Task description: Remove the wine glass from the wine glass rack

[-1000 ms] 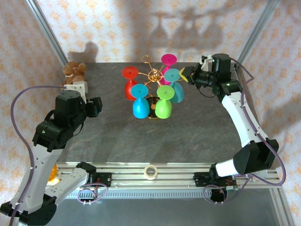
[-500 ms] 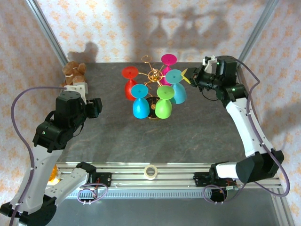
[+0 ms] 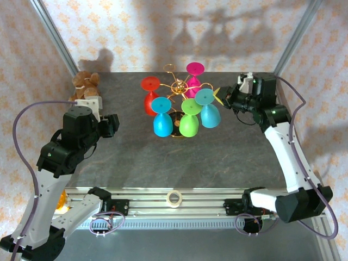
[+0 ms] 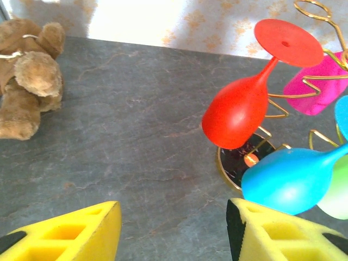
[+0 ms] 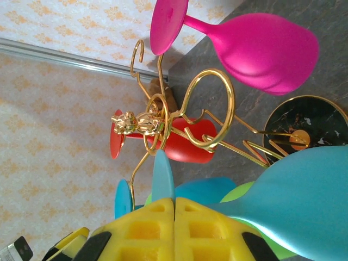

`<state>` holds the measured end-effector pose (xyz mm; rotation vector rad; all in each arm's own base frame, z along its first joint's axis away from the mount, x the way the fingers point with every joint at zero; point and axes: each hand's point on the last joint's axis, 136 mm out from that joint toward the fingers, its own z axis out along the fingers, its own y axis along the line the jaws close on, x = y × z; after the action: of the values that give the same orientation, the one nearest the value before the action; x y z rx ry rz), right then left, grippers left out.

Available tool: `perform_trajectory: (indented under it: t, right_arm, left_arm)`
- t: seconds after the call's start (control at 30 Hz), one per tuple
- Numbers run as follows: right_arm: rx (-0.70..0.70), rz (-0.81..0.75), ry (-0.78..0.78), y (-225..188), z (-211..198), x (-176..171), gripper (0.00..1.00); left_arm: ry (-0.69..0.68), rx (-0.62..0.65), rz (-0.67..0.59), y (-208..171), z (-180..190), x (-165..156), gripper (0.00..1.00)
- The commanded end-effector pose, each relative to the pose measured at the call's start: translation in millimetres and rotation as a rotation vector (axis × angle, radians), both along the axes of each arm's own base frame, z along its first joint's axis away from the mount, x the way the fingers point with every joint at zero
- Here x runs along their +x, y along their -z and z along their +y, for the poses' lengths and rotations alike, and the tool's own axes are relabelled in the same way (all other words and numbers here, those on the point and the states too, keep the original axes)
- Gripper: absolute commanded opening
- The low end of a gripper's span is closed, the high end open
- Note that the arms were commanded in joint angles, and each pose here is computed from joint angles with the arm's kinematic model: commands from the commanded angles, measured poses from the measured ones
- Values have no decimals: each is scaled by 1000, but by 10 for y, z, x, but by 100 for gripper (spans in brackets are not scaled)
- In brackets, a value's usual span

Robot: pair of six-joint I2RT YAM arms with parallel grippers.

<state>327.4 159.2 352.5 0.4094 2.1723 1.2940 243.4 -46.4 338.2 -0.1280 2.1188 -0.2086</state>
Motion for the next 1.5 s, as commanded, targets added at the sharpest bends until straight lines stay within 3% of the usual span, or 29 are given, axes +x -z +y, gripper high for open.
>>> perform_trajectory:
  t: [0.0,0.33,0.7,0.9,1.2,1.47]
  right_arm:
    - [-27,-49,23,-108,-64,-119,0]
    - [-79,-74,10,-184,-160,-415,0]
    - [-180,-56,-130,96,-128,-897,0]
    - [-199,-40,-190,285,-78,-1105,0]
    - [-320,-17,-286,700,72,-1440,0]
    - [-390,-100,-399,730,476,-1641,0]
  left_arm:
    - [77,-22,26,73,-120,-106,53]
    - [113,-91,115,240,-196,-326,52]
    - [106,-217,268,689,-234,-778,51]
    - [88,-322,283,920,-282,-911,50]
    - [133,-374,350,1125,-440,-902,52]
    - [165,-379,403,1111,-541,-839,53]
